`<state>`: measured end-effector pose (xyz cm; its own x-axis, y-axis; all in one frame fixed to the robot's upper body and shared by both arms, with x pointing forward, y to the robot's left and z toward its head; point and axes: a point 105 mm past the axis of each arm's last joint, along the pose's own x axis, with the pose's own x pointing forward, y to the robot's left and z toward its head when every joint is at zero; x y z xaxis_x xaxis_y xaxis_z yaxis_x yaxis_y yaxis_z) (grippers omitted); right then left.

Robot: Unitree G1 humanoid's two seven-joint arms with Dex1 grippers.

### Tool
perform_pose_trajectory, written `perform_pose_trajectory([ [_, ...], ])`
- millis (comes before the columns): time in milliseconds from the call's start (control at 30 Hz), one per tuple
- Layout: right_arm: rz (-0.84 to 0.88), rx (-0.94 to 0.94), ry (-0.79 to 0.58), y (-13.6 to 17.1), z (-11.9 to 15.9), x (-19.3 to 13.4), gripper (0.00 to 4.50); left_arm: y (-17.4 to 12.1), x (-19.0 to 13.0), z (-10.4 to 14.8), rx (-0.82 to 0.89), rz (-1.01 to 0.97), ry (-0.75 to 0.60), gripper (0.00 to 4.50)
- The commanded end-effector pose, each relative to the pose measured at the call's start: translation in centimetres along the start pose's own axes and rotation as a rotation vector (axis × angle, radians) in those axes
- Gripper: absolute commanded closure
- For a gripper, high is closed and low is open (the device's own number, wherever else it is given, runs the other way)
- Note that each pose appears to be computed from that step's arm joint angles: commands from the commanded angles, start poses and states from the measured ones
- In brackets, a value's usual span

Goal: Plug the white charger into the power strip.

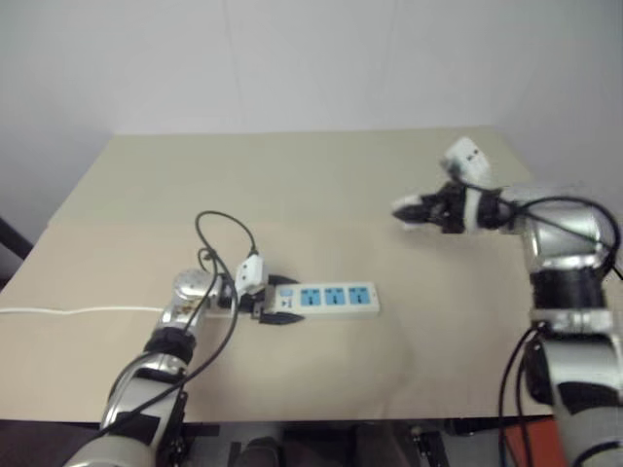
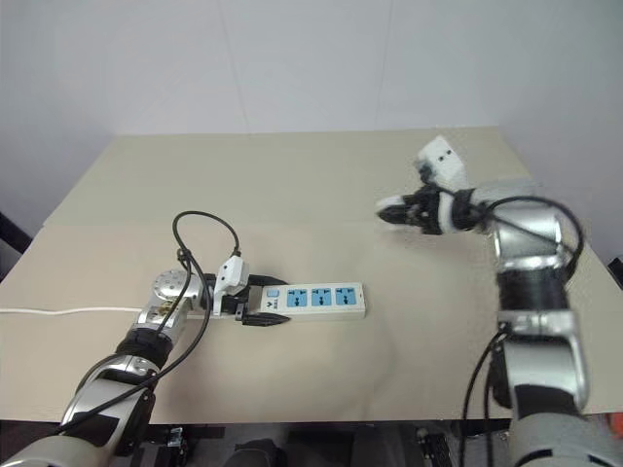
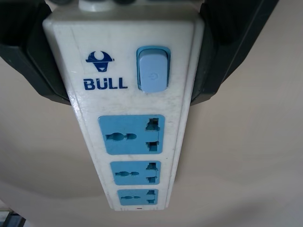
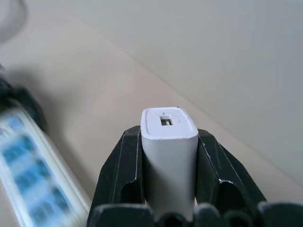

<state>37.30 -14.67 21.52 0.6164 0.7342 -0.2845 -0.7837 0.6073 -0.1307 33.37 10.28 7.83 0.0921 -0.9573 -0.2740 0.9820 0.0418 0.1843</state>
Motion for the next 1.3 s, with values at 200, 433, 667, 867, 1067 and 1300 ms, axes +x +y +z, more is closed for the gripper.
perform_pose_trajectory([
  [200, 0.103, -0.022, -0.231, 5.4, 0.1, 2.6, 3.41, -1.1, -0.1, -1.1, -0.035, -0.046, 0.044, 1.20],
  [433, 0.304, -0.030, -0.239, 9.1, -2.0, 4.4, 3.41, -1.2, -0.3, -1.1, -0.032, -0.052, 0.051, 1.20],
  [667, 0.412, -0.064, -0.236, 11.5, -3.2, 6.6, 3.41, -1.5, -0.1, -1.2, -0.030, -0.062, 0.051, 1.20],
  [867, 0.420, -0.052, -0.242, 12.0, -3.5, 8.2, 3.41, -2.0, -0.1, -1.3, -0.032, -0.068, 0.048, 1.20],
  [1067, 0.431, -0.048, -0.237, 12.5, -3.7, 9.4, 3.41, -2.2, -0.3, -1.3, -0.035, -0.066, 0.050, 1.20],
  [1300, 0.443, -0.041, -0.210, 12.5, -4.8, 9.6, 3.41, -2.3, -0.5, -1.4, -0.041, -0.057, 0.055, 1.20],
])
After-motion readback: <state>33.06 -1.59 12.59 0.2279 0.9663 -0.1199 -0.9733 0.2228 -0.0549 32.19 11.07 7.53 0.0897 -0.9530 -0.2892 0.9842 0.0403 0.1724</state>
